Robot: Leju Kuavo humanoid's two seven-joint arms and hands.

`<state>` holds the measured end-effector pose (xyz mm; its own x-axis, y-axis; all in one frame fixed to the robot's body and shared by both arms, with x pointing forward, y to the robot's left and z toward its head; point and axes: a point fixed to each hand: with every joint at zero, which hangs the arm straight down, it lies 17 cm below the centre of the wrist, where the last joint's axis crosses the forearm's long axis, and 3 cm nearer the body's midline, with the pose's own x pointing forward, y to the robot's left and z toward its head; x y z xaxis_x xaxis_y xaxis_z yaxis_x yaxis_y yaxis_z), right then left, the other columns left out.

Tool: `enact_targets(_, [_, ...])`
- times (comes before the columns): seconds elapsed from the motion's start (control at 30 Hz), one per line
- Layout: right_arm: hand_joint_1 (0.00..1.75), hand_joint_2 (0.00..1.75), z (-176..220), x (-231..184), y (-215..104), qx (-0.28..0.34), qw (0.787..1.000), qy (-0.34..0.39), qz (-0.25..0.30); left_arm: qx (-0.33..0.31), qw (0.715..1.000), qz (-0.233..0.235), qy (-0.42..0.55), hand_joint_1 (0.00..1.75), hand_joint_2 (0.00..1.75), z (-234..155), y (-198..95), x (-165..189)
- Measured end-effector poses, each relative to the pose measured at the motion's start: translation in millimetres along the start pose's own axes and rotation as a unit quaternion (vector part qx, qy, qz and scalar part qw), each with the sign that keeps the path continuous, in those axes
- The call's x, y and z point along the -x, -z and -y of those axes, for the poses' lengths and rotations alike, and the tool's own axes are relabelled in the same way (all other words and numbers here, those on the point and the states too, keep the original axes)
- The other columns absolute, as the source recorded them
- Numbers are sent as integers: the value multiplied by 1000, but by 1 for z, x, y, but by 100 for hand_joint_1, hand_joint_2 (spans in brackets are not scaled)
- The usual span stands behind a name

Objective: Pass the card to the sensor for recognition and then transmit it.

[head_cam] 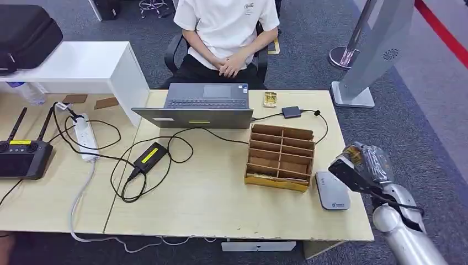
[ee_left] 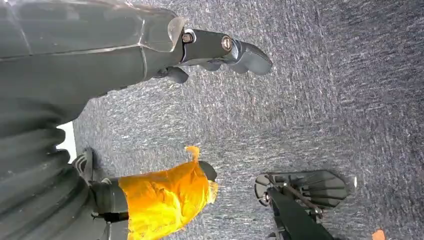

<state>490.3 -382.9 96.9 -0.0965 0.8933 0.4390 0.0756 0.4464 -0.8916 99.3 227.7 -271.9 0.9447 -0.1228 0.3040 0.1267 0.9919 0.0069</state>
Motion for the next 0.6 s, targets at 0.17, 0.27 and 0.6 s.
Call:
enact_targets(0.17, [175,175,-6,6,-5,-7,1000,-8,-7,5,1000,5,1,0,175,3,0,-2])
enact_targets(0.27, [175,175,-12,11,-9,-14,1000,-11,-12,7,1000,6,2,0,175,3,0,-2])
enact_targets(0.6, [175,175,-24,20,-16,-25,999,-9,-26,8,1000,6,1,0,175,3,0,-2])
